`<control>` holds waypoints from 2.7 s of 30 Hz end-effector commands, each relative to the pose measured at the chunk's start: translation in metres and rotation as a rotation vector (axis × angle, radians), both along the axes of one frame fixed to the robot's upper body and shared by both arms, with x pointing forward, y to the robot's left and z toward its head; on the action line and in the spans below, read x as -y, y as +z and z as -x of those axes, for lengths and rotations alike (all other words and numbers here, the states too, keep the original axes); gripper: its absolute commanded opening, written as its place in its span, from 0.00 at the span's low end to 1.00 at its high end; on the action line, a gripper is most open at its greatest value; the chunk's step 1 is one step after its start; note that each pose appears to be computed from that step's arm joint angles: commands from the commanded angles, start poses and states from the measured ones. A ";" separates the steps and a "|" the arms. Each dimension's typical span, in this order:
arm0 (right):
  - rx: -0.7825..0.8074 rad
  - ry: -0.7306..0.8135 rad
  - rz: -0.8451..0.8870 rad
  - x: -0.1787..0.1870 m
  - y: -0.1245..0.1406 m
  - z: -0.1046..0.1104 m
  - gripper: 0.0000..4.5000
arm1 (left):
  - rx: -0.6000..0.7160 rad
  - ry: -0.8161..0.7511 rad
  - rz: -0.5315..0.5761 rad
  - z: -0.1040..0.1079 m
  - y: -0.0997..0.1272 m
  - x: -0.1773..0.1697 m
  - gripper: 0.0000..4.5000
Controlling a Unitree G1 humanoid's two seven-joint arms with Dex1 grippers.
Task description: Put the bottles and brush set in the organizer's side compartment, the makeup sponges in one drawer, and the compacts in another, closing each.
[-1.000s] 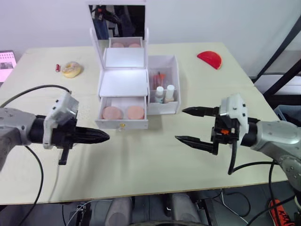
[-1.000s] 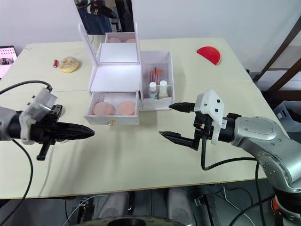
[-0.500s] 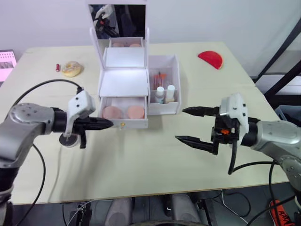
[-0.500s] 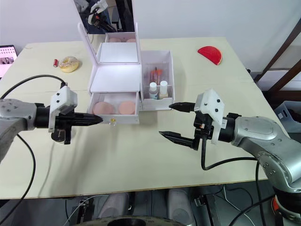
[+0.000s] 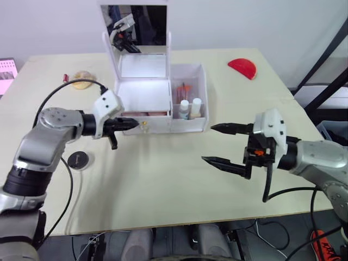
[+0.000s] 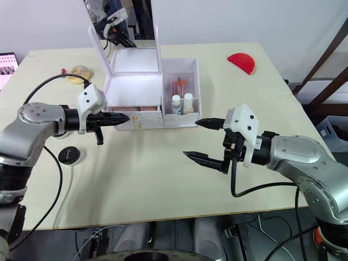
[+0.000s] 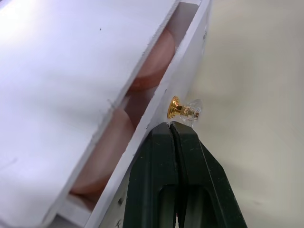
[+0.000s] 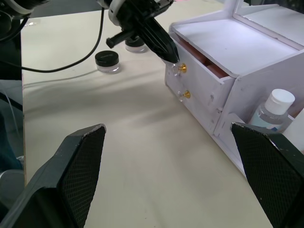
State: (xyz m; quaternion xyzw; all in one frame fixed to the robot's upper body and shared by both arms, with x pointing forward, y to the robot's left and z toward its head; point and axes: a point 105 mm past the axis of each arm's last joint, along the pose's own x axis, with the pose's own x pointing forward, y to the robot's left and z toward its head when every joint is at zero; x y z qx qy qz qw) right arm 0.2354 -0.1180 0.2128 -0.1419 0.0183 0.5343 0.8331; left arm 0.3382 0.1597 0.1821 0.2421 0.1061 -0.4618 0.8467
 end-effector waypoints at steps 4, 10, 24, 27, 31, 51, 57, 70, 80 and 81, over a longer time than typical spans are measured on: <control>0.046 0.019 -0.006 -0.003 0.011 0.006 1.00 | 0.067 0.021 0.016 -0.010 0.009 0.007 0.01; 0.044 0.021 -0.008 -0.003 0.012 0.007 1.00 | 0.075 0.037 0.028 -0.013 0.010 0.008 0.01; 0.043 -0.086 0.031 0.030 0.015 -0.004 1.00 | -0.021 -0.055 0.126 0.045 0.038 -0.019 0.01; 0.035 -0.155 0.046 0.053 0.014 -0.008 1.00 | -0.078 -0.028 0.168 0.070 0.038 -0.043 0.01; 0.023 -0.305 0.065 0.097 0.005 -0.017 1.00 | -0.062 0.244 0.201 0.087 0.029 -0.112 0.06; -0.031 -0.513 0.116 0.193 -0.022 -0.021 1.00 | 0.044 0.854 0.151 0.175 0.005 -0.270 0.98; -0.017 -0.487 0.141 0.187 -0.022 -0.020 1.00 | 0.058 0.853 0.137 0.173 0.008 -0.271 0.98; 0.008 -0.271 0.157 0.125 -0.010 -0.029 1.00 | 0.032 0.579 0.136 0.137 0.008 -0.195 0.98; 0.099 -0.039 0.115 0.046 0.005 -0.030 1.00 | 0.010 0.353 0.251 0.096 -0.026 -0.062 0.98; 0.101 -0.027 0.107 0.040 0.005 -0.029 1.00 | 0.005 0.383 0.292 0.093 -0.031 -0.051 0.98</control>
